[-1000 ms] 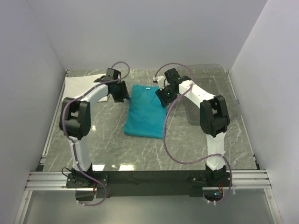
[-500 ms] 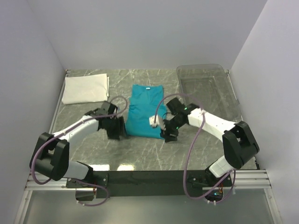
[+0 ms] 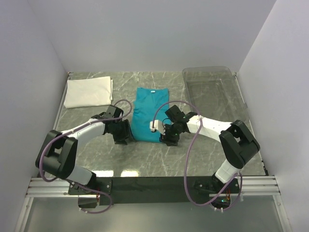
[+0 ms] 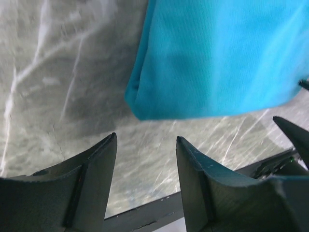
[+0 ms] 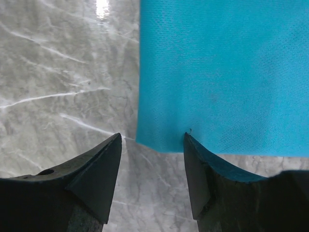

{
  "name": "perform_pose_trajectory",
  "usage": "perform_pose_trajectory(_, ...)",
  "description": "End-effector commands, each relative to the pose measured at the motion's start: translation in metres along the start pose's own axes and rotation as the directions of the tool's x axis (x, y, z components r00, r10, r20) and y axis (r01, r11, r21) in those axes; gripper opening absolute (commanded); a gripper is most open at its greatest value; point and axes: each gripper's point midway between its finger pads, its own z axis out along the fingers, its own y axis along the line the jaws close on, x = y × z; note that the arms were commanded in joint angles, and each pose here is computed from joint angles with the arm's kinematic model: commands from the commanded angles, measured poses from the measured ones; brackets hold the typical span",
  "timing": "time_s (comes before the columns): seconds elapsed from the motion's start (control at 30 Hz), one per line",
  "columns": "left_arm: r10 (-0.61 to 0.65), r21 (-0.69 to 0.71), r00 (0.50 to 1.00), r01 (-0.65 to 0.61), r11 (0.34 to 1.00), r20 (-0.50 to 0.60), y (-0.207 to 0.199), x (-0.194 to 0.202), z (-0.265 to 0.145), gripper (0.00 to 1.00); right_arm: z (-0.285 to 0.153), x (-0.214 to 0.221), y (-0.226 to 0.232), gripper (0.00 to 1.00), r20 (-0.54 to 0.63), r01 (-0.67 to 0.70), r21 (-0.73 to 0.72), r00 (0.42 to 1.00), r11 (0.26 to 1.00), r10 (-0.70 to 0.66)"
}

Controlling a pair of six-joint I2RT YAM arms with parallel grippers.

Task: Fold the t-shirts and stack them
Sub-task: Fold the tshirt

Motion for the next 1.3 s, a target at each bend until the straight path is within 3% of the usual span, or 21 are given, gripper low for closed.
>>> perform_pose_trajectory(0.0, -0.011, 0.003, 0.998, 0.011, 1.0, 0.06, -0.011, -0.022, 0.001, 0.58, 0.006, -0.009, -0.01, 0.61, 0.007, -0.009, 0.039, 1.0, 0.999, 0.008)
perform_pose_trajectory(0.23, -0.06, -0.061, 0.995, 0.064, 0.996, 0.075, -0.004, -0.035, 0.013, 0.57, 0.014, -0.004, -0.006, 0.56, -0.013, -0.019, 0.04, 1.0, 0.999, 0.019)
perform_pose_trajectory(0.43, -0.096, -0.071, 0.993, 0.101, 0.992, 0.064, 0.003, -0.032, 0.023, 0.45, 0.016, -0.001, -0.007, 0.46, -0.027, -0.034, 0.042, 0.999, 0.999, 0.036)
perform_pose_trajectory(0.53, -0.104, -0.079, 0.993, 0.107, 0.991, 0.049, 0.008, -0.029, 0.03, 0.37, 0.017, 0.0, -0.007, 0.38, -0.033, -0.041, 0.036, 0.999, 0.999, 0.042)
perform_pose_trajectory(0.6, -0.109, -0.083, 0.993, 0.112, 0.99, 0.043, 0.011, -0.027, 0.035, 0.24, 0.018, 0.0, -0.007, 0.34, -0.035, -0.04, 0.034, 0.999, 0.999, 0.041)
perform_pose_trajectory(0.73, -0.106, -0.081, 0.993, 0.11, 0.991, 0.052, 0.013, -0.026, 0.037, 0.12, 0.018, 0.0, -0.006, 0.21, -0.034, -0.037, 0.028, 0.999, 0.999, 0.038)
perform_pose_trajectory(0.83, -0.09, -0.067, 0.994, 0.094, 0.993, 0.059, 0.011, -0.027, 0.036, 0.01, 0.018, -0.001, -0.004, 0.06, -0.027, -0.039, 0.018, 0.999, 0.999, 0.04)
perform_pose_trajectory(0.93, -0.081, -0.032, 0.995, 0.083, 0.996, 0.053, 0.005, -0.026, 0.033, 0.01, 0.016, -0.005, 0.0, 0.0, -0.008, -0.038, -0.005, 0.999, 0.999, 0.038)
perform_pose_trajectory(1.27, -0.117, 0.118, 0.993, 0.119, 0.986, -0.03, -0.012, 0.019, -0.012, 0.01, -0.022, -0.02, 0.052, 0.0, 0.075, 0.024, -0.204, 0.997, 0.979, -0.009)
